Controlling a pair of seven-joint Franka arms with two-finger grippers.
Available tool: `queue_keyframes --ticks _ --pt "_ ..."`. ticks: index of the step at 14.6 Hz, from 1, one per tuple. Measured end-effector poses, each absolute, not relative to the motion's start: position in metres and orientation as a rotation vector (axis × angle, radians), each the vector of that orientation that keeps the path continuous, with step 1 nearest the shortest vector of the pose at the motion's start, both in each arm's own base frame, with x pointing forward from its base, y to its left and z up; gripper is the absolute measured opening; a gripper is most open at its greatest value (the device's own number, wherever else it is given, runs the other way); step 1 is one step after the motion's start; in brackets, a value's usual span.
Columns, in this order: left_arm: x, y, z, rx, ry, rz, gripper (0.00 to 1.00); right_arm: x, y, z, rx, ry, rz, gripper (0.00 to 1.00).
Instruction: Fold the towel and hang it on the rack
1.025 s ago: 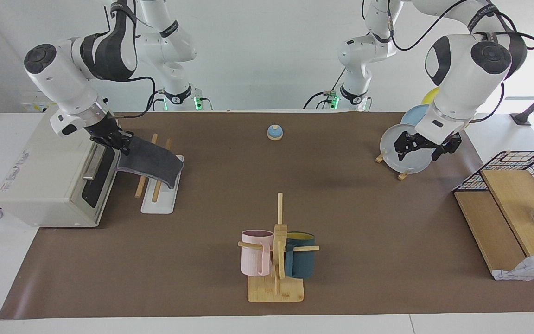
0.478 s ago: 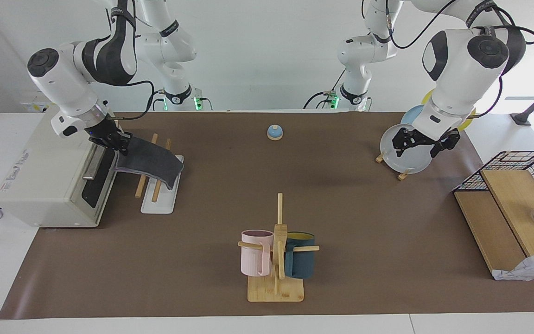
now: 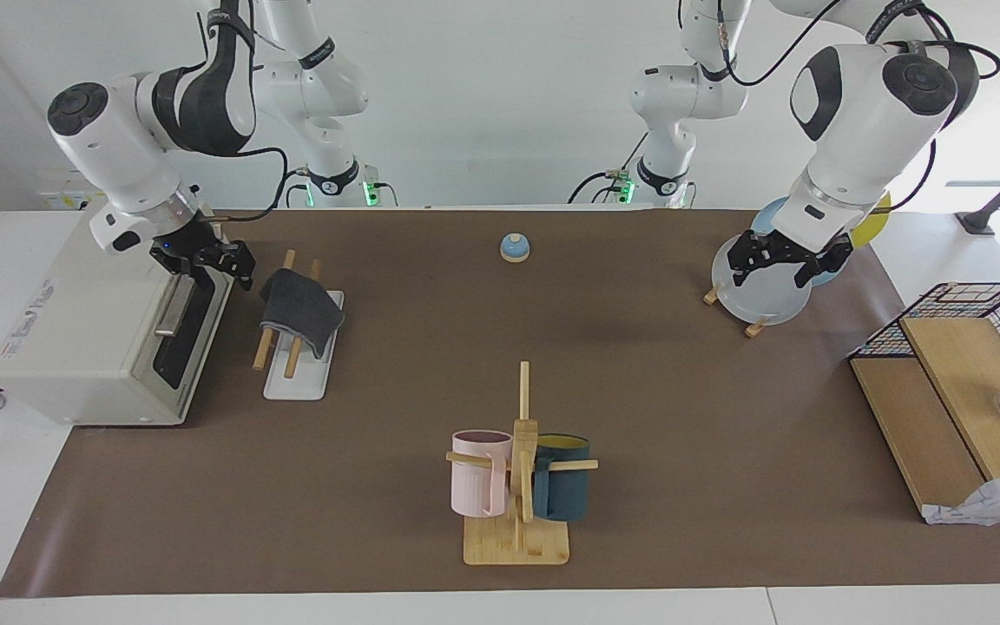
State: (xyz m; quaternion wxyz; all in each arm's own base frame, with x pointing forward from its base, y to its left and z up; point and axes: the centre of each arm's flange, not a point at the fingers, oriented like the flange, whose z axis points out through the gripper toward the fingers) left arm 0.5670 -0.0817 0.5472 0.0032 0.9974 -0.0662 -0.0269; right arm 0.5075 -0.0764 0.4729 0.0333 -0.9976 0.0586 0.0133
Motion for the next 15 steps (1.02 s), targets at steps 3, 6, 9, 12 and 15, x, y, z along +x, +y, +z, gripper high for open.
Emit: queue_keyframes --ticks 3,6,9,12,15 --pt "0.564 -0.080 0.543 3.121 -0.200 -0.076 1.00 0.510 -0.078 0.496 -3.120 0.140 0.067 1.00" --pt "0.562 -0.080 0.549 3.120 -0.198 -0.049 1.00 0.505 -0.077 0.519 -3.138 0.124 0.162 1.00" --pt "0.558 -0.073 0.558 3.106 -0.171 -0.027 1.00 0.499 -0.079 0.549 -3.137 0.129 0.238 1.00" --pt "0.556 -0.074 0.561 3.103 -0.174 -0.020 1.00 0.501 -0.082 0.570 -3.141 0.138 0.210 1.00" --pt "0.556 -0.076 0.560 3.103 -0.179 -0.025 1.00 0.513 -0.080 0.588 -3.168 0.124 0.181 1.00"
